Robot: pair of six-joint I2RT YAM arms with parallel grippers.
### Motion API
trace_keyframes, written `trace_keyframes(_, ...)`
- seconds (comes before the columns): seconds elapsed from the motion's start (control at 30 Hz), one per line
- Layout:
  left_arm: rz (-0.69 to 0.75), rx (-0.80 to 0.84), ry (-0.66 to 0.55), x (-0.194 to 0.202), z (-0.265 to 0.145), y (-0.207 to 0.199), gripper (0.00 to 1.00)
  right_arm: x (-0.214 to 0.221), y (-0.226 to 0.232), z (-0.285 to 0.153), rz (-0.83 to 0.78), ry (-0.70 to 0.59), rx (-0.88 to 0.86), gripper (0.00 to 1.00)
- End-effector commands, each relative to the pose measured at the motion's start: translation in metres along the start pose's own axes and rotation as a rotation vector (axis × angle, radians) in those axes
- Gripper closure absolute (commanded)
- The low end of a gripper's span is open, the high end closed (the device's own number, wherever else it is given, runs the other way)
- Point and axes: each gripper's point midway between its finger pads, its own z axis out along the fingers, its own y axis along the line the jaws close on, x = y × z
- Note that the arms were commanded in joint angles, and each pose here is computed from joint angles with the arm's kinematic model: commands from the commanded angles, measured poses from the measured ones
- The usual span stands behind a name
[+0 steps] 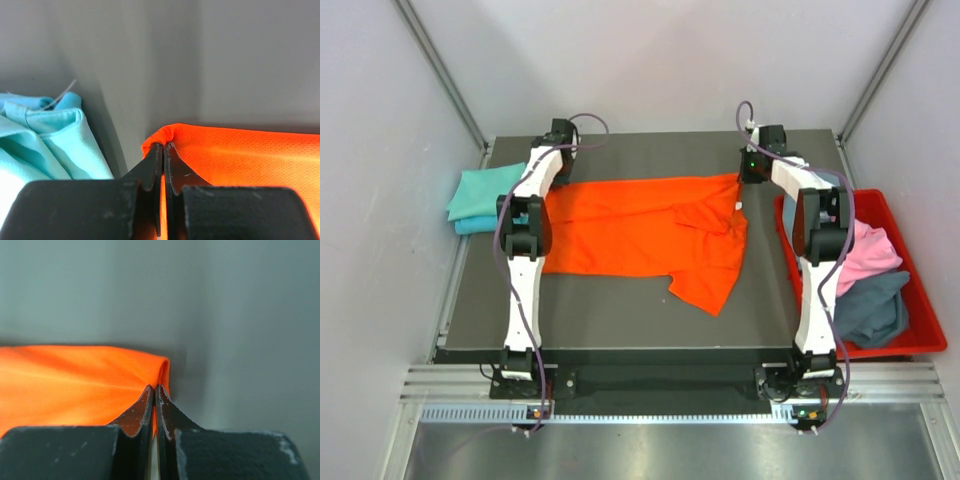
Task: Fold and stack the t-shirts
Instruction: Fold the tshirt
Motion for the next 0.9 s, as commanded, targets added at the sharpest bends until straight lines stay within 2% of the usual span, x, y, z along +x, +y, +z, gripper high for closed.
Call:
trace_keyframes(0.0, -0.035, -0.014, -0.076, -0.021, 0.016, -0.006, 1.0, -0.036, -0.017, 0.0, -0.033, -0.099, 0.05, 1.0)
trace_keyframes(0.23, -0.056, -0.04, -0.115, -0.033, 0.015, -0.005, 1.0, -0.039, -0.016, 0.0, -0.049, -0.108, 0.048, 1.0)
trace_keyframes(0.3, -0.061, -0.048, -0.126, -0.037, 0.01, -0.005, 0.97, -0.041, -0.009, -0.003, -0.065, -0.113, 0.031, 1.0)
trace_keyframes(0.33, -0.067, -0.049, -0.139, -0.042, 0.001, -0.005, 0.94, -0.042, -0.004, -0.005, -0.075, -0.115, 0.02, 0.98)
trace_keyframes(0.37, -0.075, -0.056, -0.149, -0.045, -0.006, -0.003, 0.76, -0.043, -0.001, -0.008, -0.083, -0.116, 0.01, 0.94)
trace_keyframes(0.4, -0.084, -0.06, -0.153, -0.046, -0.011, -0.002, 0.67, -0.048, 0.007, -0.016, -0.088, -0.123, -0.005, 0.89)
trace_keyframes(0.43, -0.092, -0.065, -0.174, -0.052, -0.025, 0.002, 0.58, -0.048, 0.013, -0.019, -0.135, -0.122, -0.013, 0.74)
trace_keyframes(0.5, -0.105, -0.077, -0.193, -0.056, -0.039, 0.008, 0.42, -0.049, 0.023, -0.034, -0.15, -0.123, -0.032, 0.59)
trace_keyframes(0.53, -0.114, -0.083, -0.214, -0.061, -0.054, 0.014, 0.4, -0.041, 0.026, -0.038, -0.155, -0.108, -0.034, 0.54)
trace_keyframes(0.73, -0.163, -0.12, -0.276, -0.065, -0.118, 0.042, 0.3, -0.051, 0.03, -0.103, -0.175, -0.171, 0.013, 0.47)
trace_keyframes(0.87, -0.149, -0.051, -0.233, -0.032, -0.146, 0.036, 0.29, -0.029, 0.038, -0.139, -0.265, -0.166, -0.018, 0.46)
